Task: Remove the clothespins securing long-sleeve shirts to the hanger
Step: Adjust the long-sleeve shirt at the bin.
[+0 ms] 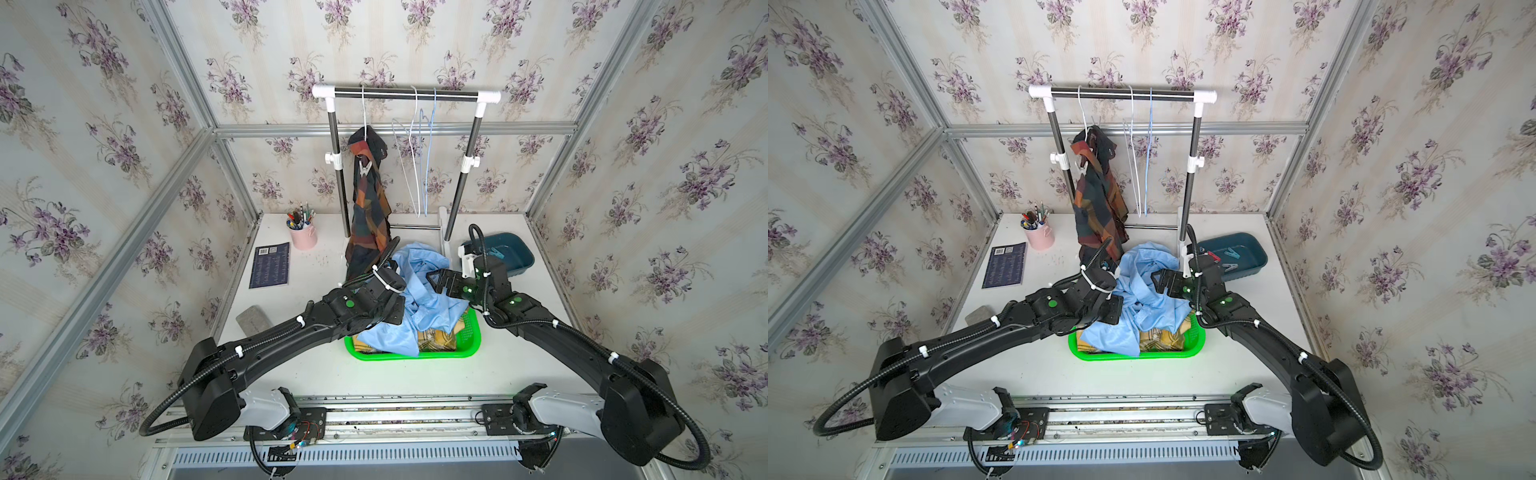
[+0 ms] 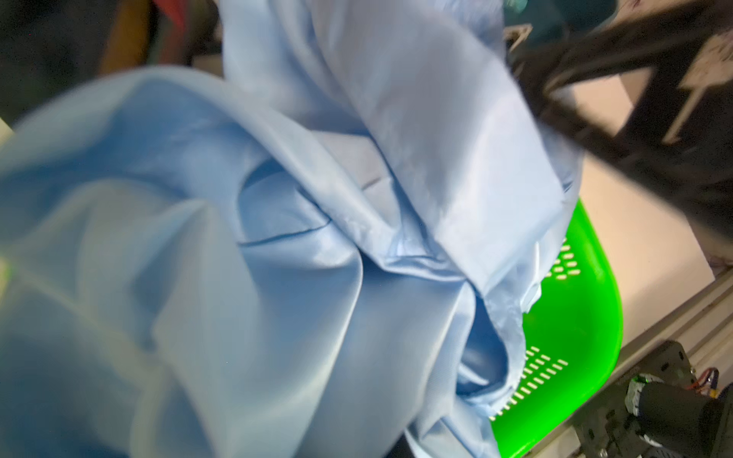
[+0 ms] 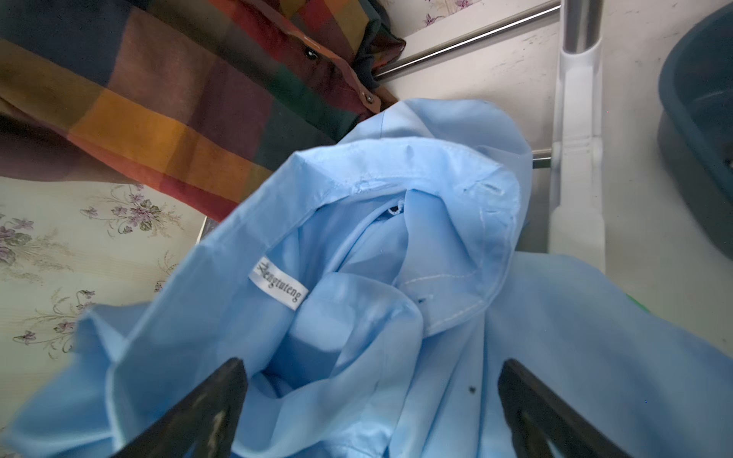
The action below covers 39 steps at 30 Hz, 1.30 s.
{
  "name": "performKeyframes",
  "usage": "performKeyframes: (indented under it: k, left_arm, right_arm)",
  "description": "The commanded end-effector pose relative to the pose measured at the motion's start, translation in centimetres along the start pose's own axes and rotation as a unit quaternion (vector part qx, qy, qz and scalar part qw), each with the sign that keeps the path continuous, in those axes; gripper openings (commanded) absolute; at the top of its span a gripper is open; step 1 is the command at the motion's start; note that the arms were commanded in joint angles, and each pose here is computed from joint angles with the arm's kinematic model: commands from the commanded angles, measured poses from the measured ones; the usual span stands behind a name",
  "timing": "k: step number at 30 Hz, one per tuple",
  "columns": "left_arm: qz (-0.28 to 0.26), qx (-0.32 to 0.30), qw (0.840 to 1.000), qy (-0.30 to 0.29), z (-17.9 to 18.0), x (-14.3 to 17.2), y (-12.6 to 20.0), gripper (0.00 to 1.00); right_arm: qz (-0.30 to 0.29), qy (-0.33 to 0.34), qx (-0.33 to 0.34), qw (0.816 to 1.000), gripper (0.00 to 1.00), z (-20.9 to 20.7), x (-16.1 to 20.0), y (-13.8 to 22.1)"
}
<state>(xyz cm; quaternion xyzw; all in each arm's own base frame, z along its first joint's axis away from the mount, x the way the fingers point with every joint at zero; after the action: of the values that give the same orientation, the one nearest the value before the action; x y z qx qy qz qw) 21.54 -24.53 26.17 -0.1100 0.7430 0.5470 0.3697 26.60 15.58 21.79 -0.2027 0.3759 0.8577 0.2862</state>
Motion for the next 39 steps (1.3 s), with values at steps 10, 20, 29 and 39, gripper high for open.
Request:
performKeyframes:
  k: [10, 20, 29, 39]
  left_arm:
    - [0.054, -0.056, 0.997, -0.017, 1.9, 1.5, -6.0, 0.00]
    - [0.117, -0.051, 0.992, 0.004, 3.1, 6.8, -8.2, 0.00]
    - [0.139, -0.065, 0.988, 0.016, 3.2, 8.1, -10.0, 0.07]
    - [0.136, -0.011, 0.991, -0.016, 3.0, 8.0, -7.0, 0.84]
  right_arm:
    - [0.115, 0.024, -0.070, 0.991, 0.92, 0.7, 8.3, -0.9]
    - [0.196, -0.061, -0.068, 0.976, 0.81, -2.4, 16.5, -1.3]
    - [0.166, -0.083, -0.078, 0.980, 0.88, -1.3, 15.3, -1.4]
    - [-0.001, -0.028, 0.003, 1.000, 0.94, 1.0, 7.2, 6.8]
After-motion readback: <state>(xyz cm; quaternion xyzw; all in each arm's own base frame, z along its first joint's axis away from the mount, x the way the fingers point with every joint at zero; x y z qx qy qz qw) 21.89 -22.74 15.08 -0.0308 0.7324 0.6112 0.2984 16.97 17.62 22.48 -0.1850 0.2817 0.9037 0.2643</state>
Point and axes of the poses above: each gripper's point midway between its finger pads, its own y axis back along the fingers, its own z axis along the line the jaws close on, x = y × z, the point moved 9 cm from there along y, back along the fingers, and after that the axes turned 7 degrees about -y, right-handed, at the moved point
